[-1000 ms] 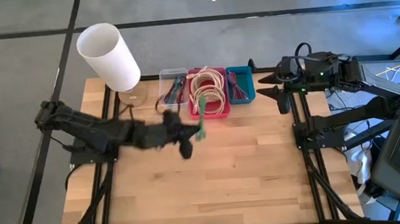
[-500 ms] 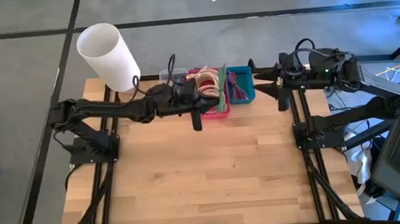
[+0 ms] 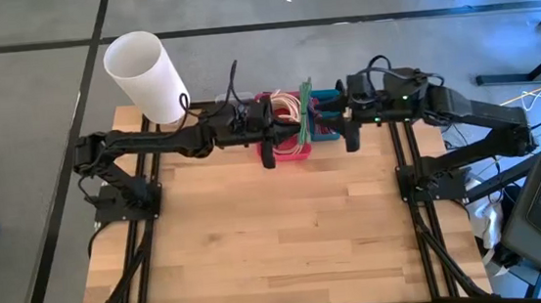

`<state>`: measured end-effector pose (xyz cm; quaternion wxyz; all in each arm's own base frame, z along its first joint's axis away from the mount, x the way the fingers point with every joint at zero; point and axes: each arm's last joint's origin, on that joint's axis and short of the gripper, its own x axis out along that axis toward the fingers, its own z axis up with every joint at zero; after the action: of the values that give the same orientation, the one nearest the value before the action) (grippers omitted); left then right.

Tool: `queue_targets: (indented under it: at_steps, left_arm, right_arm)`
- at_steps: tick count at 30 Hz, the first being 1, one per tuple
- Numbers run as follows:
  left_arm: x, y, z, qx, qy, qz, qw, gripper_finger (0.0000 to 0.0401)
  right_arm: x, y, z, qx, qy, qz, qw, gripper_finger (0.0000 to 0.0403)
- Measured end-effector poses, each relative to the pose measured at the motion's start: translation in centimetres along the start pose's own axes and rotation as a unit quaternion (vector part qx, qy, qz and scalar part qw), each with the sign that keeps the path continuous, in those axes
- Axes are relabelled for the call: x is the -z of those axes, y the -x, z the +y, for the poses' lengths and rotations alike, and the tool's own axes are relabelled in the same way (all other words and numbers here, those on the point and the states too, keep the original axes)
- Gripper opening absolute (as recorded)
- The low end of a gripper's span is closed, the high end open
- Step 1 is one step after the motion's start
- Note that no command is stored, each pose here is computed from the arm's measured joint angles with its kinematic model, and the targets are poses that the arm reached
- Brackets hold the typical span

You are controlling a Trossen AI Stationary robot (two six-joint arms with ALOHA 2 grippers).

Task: Pick & Place USB Port
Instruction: Put the green charger cable into the blue bin

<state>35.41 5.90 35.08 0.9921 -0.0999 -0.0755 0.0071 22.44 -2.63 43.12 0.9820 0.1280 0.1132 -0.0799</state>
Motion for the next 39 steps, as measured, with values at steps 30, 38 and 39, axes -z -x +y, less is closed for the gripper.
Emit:
queue_targets:
  at_steps: [30,38,39]
  left_arm:
    - [0.0,0.0,0.2,0.01,-0.001,0.009,1.0,0.0003]
    - [0.1,0.0,0.0,0.017,0.0,0.011,1.0,0.0003]
    - [0.1,0.0,-0.1,0.018,0.001,0.011,1.0,0.0003]
  right_arm:
    - [0.0,-4.0,0.2,-0.027,0.023,-0.021,0.999,0.0106]
    - [0.0,-4.0,0.2,-0.035,0.023,-0.019,0.999,0.0053]
    - [0.0,-4.0,0.2,-0.034,0.022,-0.019,0.999,0.0059]
